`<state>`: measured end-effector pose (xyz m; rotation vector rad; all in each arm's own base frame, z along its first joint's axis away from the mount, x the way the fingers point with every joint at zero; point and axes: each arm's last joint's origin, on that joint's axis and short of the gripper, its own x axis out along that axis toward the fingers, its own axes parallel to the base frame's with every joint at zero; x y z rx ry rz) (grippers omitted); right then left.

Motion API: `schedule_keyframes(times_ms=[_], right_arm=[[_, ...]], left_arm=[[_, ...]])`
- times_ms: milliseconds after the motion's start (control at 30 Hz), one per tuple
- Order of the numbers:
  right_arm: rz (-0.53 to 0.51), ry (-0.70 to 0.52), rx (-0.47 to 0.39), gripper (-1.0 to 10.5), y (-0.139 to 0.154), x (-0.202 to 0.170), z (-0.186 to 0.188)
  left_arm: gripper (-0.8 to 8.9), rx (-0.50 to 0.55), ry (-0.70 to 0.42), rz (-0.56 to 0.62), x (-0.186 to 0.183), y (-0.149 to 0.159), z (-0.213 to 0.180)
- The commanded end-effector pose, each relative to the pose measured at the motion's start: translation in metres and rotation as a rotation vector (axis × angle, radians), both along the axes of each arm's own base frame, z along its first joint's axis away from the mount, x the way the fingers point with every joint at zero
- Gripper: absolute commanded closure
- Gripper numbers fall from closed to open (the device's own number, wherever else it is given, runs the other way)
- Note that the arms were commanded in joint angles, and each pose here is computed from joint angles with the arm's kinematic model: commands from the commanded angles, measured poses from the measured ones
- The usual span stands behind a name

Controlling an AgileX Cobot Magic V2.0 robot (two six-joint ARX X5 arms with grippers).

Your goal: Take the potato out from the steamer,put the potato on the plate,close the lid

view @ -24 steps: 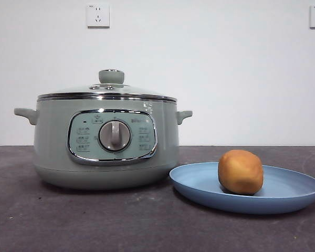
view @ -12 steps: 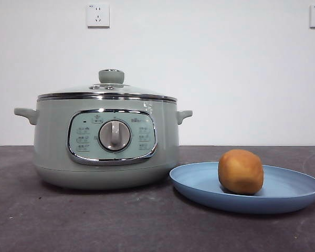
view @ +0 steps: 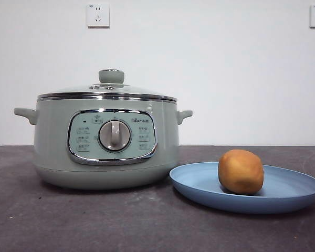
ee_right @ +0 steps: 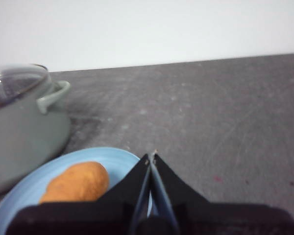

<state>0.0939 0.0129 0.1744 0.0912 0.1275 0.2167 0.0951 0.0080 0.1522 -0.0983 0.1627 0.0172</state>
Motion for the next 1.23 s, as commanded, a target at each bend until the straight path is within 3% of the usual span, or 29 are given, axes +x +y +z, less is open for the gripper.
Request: schedule_keyframes(times_ms=[33, 233, 1233], right_arm=[[-0.007, 0.012, 0.012, 9.5, 0.0, 0.001, -0.012], [-0.005, 0.059, 0.019, 9.5, 0.0, 0.001, -0.026], [-0.005, 0.054, 0.025, 9.5, 0.0, 0.001, -0.025]], left_arm=[[8.17, -0.007, 0.011, 0.005, 0.001, 0.0, -0.005], [8.17, -0.007, 0.01, 0.005, 0.001, 0.0, -0.005], [8.17, -0.007, 0.01, 0.004, 0.001, 0.0, -0.005]])
